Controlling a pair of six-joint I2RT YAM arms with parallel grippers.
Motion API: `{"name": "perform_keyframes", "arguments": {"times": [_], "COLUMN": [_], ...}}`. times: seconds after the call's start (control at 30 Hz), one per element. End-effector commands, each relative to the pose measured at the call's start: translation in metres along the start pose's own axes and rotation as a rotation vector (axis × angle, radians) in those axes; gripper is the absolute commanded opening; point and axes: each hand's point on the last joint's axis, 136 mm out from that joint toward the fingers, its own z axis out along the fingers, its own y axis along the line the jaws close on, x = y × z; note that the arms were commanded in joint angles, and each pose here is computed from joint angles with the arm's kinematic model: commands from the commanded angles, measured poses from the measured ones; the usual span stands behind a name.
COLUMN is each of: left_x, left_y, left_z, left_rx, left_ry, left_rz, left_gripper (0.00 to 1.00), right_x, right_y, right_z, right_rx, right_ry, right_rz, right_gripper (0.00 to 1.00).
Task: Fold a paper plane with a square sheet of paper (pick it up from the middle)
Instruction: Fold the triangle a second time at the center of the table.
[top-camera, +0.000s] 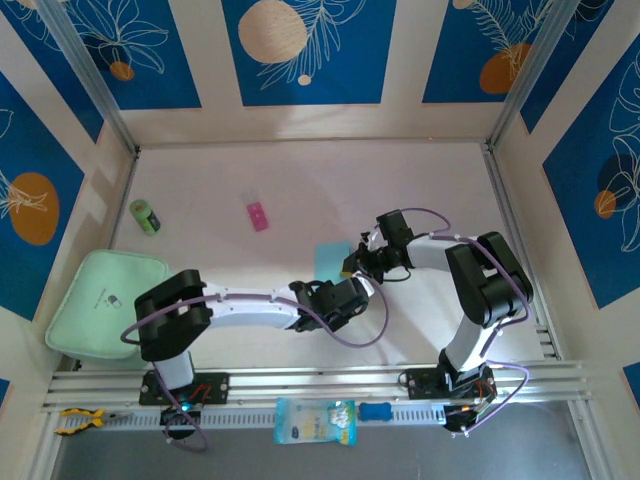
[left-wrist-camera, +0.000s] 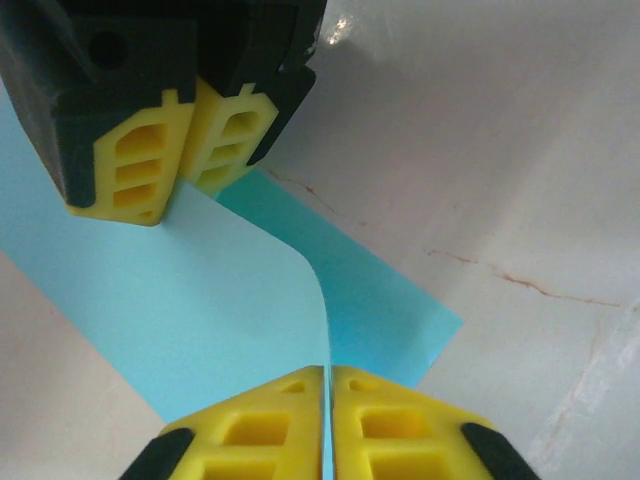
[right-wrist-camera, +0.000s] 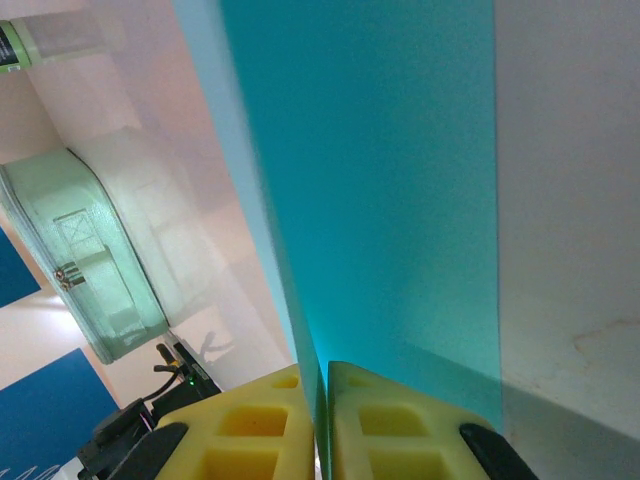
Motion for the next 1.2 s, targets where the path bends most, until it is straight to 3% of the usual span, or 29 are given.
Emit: {"name": "perform_keyframes", "arguments": {"times": [0.0, 0.17, 0.3, 0.43, 0.53, 0.7, 0.83, 1.17], "left_x": [-0.003, -0.008, -0.013, -0.012, -0.009, -0.005, -0.004, 0.004], "left_y": [0.006, 0.006, 0.009, 0.012, 0.013, 0.017, 0.020, 0.021], "left_z": [-0.010, -0.014, -0.017, -0.018, -0.016, -0.012, -0.011, -0.005], "left_rx": [0.009, 0.153, 0.321, 0.440, 0.483, 0.504, 0.508, 0.499], "left_ry": [-0.006, -0.015, -0.034, -0.040, -0.030, -0.023, -0.021, 0.018], "left_rz": [-0.037, -0.153, -0.303, -0.397, -0.429, -0.469, -0.483, -0.466], "left_gripper": [0.02, 0.00, 0.00, 0.00, 0.00, 0.00, 0.00, 0.10], "right_x": [-0.001, -0.003, -0.003, 0.008, 0.024, 0.052, 0.064, 0.059], "right_y": [0.007, 0.002, -0.006, -0.014, -0.015, -0.016, -0.008, 0.002], "right_z": [-0.007, -0.018, -0.041, -0.058, -0.057, -0.041, -0.024, -0.008], "right_rx": [-0.008, 0.024, 0.051, 0.054, 0.026, 0.018, -0.007, -0.024], "right_ry": [-0.008, -0.061, -0.151, -0.206, -0.194, -0.140, -0.090, -0.078], "right_rz": [-0.009, 0.001, 0.026, 0.058, 0.073, 0.065, 0.044, 0.034], "right_gripper": [0.12, 0.18, 0.33, 0.37, 0.34, 0.17, 0.09, 0.07]}}
